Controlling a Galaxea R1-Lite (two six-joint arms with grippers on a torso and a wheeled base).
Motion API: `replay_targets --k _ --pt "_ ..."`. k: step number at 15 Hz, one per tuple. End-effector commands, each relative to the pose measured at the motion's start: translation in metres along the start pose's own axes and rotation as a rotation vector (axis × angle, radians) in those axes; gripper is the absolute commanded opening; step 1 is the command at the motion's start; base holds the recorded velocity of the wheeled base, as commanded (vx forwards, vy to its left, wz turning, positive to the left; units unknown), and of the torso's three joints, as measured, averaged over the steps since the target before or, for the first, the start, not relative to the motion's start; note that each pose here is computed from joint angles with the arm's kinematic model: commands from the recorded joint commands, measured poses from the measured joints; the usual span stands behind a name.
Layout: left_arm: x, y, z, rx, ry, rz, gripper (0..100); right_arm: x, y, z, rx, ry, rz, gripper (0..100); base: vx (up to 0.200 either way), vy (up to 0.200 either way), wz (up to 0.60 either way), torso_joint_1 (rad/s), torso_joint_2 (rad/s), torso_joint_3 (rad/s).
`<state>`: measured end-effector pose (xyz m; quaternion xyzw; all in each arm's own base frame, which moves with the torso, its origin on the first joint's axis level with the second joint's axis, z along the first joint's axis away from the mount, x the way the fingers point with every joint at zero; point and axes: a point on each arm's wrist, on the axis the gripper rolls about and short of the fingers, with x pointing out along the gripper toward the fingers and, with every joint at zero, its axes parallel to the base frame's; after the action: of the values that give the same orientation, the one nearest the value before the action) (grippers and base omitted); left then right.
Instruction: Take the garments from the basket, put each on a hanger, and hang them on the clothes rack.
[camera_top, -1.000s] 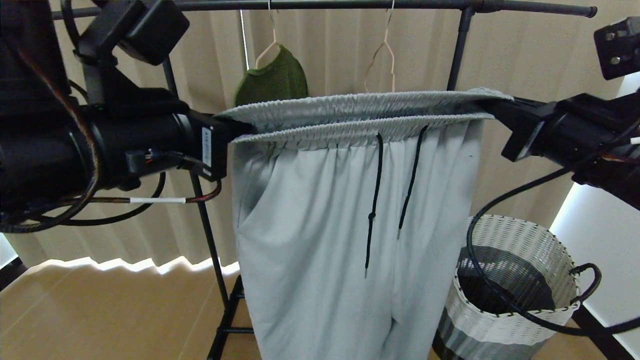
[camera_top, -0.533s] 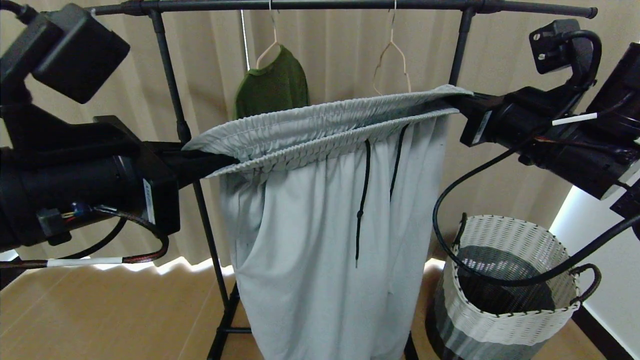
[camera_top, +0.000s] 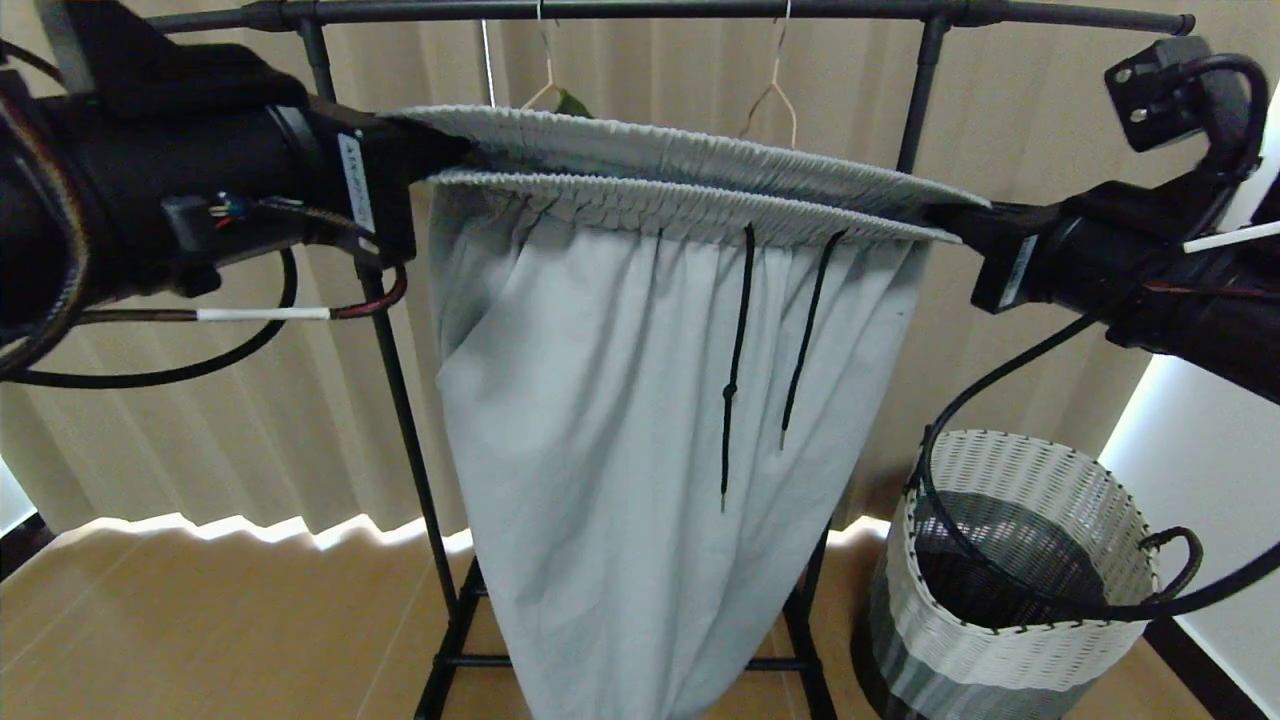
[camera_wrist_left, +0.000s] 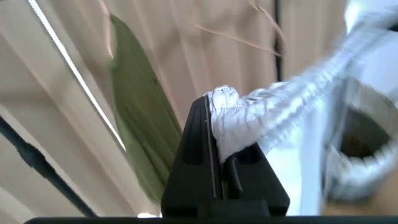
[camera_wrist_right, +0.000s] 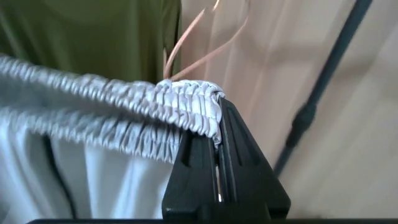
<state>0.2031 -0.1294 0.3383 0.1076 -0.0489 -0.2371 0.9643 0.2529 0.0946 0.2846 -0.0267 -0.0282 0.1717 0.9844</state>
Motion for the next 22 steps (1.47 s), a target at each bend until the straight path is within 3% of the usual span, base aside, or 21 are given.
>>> replay_targets --k 1,4,5,11,16,21,22 --pt "0.029 -0.008 -0.019 -0.011 0.057 0.001 0 -0.031 0.002 0.013 0.000 -0.043 0.012 0 0.000 0.000 0.00 0.000 0.00 0.000" --pt "0.028 -0.012 -0.037 -0.013 0.096 -0.008 0 -0.044 0.007 -0.003 0.003 -0.004 0.043 0 0.000 0.000 0.00 0.000 0.00 0.000" --pt "0.028 -0.012 -0.039 -0.013 0.090 -0.007 0 -0.045 0.007 -0.001 0.003 -0.016 0.043 0 0.000 0.000 0.00 0.000 0.00 0.000" --pt "0.017 -0.007 -0.021 -0.019 0.008 0.013 0 -0.050 0.006 0.010 0.017 -0.071 0.040 0 0.000 0.000 0.00 0.000 0.00 0.000" --pt "0.008 -0.013 -0.023 -0.019 0.011 -0.017 0 -0.050 0.022 0.010 0.044 -0.069 0.112 0 0.000 0.000 0.00 0.000 0.00 0.000" --pt "0.004 -0.013 -0.025 -0.018 0.014 -0.016 0 -0.051 0.023 0.007 0.043 -0.057 0.117 0 0.000 0.000 0.00 0.000 0.00 0.000" --pt "0.004 -0.013 -0.026 -0.018 0.019 -0.017 0 -0.051 0.023 0.005 0.043 -0.052 0.115 100 0.000 0.000 0.00 0.000 0.00 0.000"
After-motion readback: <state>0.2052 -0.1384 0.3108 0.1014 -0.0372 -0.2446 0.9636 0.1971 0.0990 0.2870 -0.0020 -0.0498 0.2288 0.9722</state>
